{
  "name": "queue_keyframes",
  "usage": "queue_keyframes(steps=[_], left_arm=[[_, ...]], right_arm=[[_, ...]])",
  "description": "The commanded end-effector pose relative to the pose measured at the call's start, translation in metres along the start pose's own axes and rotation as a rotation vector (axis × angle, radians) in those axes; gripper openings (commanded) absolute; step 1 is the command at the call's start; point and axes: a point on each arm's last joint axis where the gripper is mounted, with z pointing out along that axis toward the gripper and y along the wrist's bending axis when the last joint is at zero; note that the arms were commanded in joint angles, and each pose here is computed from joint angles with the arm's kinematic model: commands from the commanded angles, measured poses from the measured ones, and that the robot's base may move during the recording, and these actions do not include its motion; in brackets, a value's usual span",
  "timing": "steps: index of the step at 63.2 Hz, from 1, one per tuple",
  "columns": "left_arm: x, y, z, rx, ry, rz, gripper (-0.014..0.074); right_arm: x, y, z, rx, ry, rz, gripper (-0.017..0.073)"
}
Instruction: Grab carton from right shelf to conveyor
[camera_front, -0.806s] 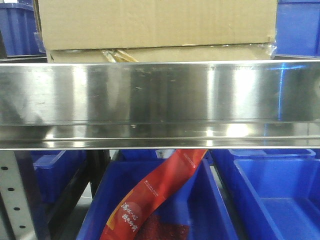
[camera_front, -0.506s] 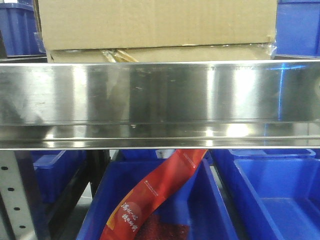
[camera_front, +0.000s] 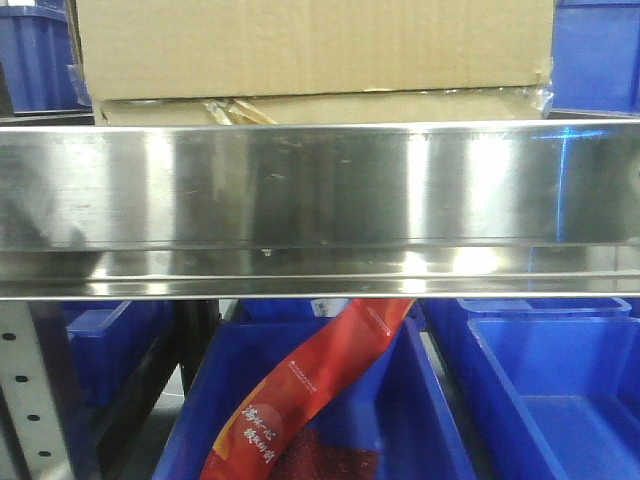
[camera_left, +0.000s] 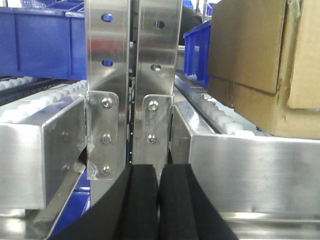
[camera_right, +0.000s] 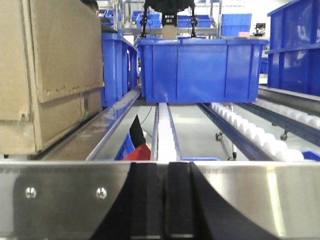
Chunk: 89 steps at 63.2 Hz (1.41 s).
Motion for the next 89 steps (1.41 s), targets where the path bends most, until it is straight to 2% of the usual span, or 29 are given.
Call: queue_keyframes(steps=[1,14,22,29,33,38,41,49,58,62,67,72,77,83,89], left_arm=[[-0.005,0.0,-0.001,0.003,-0.045,-0.001,0.0001],[-0.015,-0.002,-0.002,0.017,-0.16,0.0,-0.0013],[-0.029,-0.003,-0.004,0.023,-0.224,0.0,-0.0013],[-0.064,-0.003,-0.015,0.009,-0.224,0.01,-0.0013],[-0.085,-0.003,-0.022,-0.005,-0.206,0.024,-0.001],[-0.111,-0.003,-0.027,-0.018,-0.177,0.026,0.0033],[-0.127,-0.003,-0.029,-0.026,-0.151,0.025,0.0092],[-0.155,-0.003,-0.023,-0.037,-0.091,0.026,0.0249],[-0.172,-0.004,-0.011,-0.044,-0.067,0.04,0.0364],[-0.175,-0.003,-0.005,-0.049,-0.059,0.054,0.04],[-0.181,-0.004,0.002,-0.045,-0.041,0.067,0.0437],[-0.186,-0.007,0.007,-0.007,-0.027,0.126,0.0475],[-0.194,-0.013,0.014,0.07,0.009,0.172,0.0496],[-0.203,-0.022,0.023,0.17,0.067,0.178,0.0498],[-0.213,-0.039,0.042,0.279,0.144,0.195,0.0498]], right_arm=[[-0.004,0.0,0.0,0.001,-0.046,-0.016,-0.0075],[-0.008,0.0,-0.001,0.004,-0.087,0.0,-0.0075],[-0.047,0.002,-0.007,-0.007,-0.154,-0.001,-0.0075],[-0.092,0.006,-0.023,-0.027,-0.17,-0.004,-0.0075],[-0.112,0.008,-0.027,-0.038,-0.122,-0.007,-0.0075],[-0.134,0.01,-0.028,-0.047,-0.09,-0.005,-0.0059],[-0.146,0.011,-0.025,-0.055,-0.071,0.006,-0.0015],[-0.169,0.014,-0.013,-0.075,-0.047,0.048,0.0195],[-0.174,0.014,0.007,-0.068,0.003,0.049,0.0475],[-0.172,0.012,0.014,-0.054,0.029,0.018,0.0574],[-0.17,0.011,0.021,-0.044,0.051,-0.003,0.0568],[-0.171,0.012,0.023,-0.047,0.064,-0.003,0.0568],[-0.176,0.013,0.023,-0.063,0.068,-0.005,0.0568],[-0.184,0.017,0.026,-0.105,0.072,-0.004,0.0568],[-0.192,0.022,0.034,-0.158,0.105,-0.006,0.0568]])
